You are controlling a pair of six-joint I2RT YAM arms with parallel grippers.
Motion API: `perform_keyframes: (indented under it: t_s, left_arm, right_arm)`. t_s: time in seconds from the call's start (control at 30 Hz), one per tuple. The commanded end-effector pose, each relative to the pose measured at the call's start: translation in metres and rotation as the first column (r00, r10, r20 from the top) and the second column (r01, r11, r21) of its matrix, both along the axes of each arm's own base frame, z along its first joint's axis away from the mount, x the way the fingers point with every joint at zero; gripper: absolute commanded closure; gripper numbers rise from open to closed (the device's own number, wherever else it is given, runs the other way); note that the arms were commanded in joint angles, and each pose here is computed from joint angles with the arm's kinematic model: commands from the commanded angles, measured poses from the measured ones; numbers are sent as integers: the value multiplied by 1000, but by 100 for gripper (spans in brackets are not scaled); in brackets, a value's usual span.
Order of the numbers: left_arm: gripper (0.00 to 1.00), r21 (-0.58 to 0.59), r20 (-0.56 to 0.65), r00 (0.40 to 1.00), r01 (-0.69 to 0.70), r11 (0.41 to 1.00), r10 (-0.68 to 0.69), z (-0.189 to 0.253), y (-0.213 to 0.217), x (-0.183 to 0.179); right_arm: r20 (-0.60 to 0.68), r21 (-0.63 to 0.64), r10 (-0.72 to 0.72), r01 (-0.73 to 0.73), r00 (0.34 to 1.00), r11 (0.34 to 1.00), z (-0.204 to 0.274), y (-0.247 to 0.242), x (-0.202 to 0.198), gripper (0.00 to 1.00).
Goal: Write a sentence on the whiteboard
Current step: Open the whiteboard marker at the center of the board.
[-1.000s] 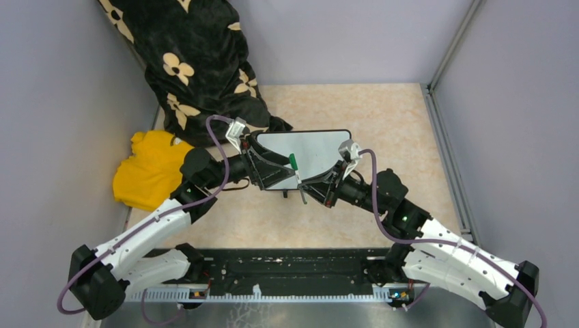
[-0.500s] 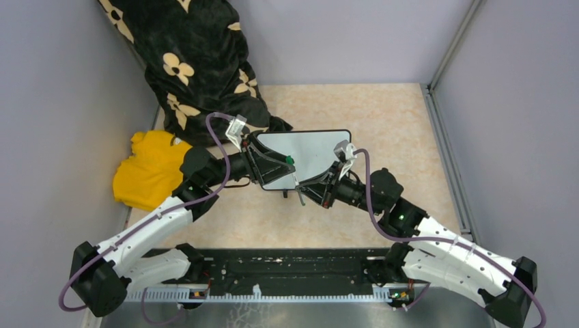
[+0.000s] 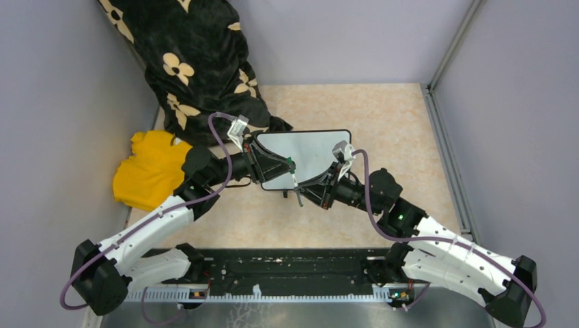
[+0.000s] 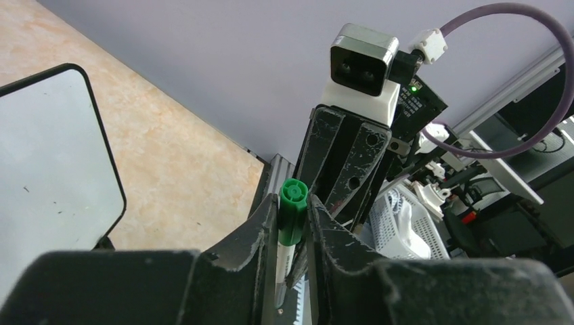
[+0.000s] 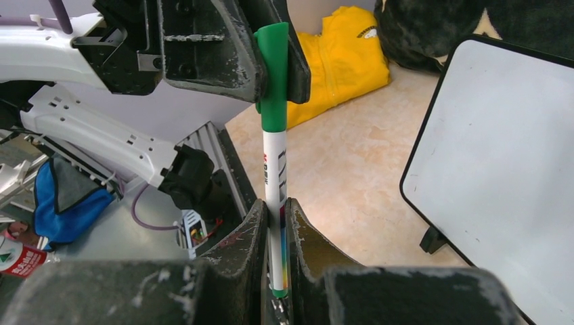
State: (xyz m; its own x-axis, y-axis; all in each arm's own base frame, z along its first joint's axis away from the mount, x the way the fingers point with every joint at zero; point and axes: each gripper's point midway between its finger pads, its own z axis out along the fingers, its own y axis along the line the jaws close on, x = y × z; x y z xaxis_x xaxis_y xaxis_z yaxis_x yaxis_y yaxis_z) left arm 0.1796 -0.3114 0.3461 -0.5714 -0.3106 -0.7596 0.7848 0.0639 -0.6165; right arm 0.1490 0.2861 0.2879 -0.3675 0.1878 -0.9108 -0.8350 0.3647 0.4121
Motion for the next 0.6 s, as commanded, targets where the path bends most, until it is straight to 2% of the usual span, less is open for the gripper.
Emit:
perform_keyframes:
  t_s: [0.0, 0.13, 0.2, 0.3, 0.37, 0.47, 0.57]
  left_arm:
    - [79, -24, 55, 998, 31, 999, -30, 11, 0, -7]
    - [100, -16, 59, 998, 31, 999, -30, 9, 1, -8]
    - [100, -19, 63, 998, 27, 999, -26, 10, 2, -9]
    - [100, -40, 70, 997, 17, 999, -14, 15, 7, -13]
    - [100, -58, 73, 997, 13, 998, -8, 20, 10, -15]
    - [100, -84, 74, 997, 24, 996, -18, 27, 14, -22]
    - [100, -111, 90, 995, 61, 992, -52, 32, 17, -31]
  right_arm:
    - [47, 59, 10, -13, 999, 998, 26, 2, -3, 100]
    - [43, 63, 15, -17, 999, 998, 27, 1, -5, 100]
    - [34, 74, 15, -17, 999, 997, 28, 0, -6, 100]
    - [18, 118, 19, -21, 1000, 993, 34, -3, -10, 73]
    - [6, 149, 28, -28, 1000, 988, 38, -5, -14, 61]
    - [-5, 191, 63, -61, 998, 980, 47, -3, -20, 51]
    - [-10, 235, 118, -112, 993, 966, 58, 2, -28, 47]
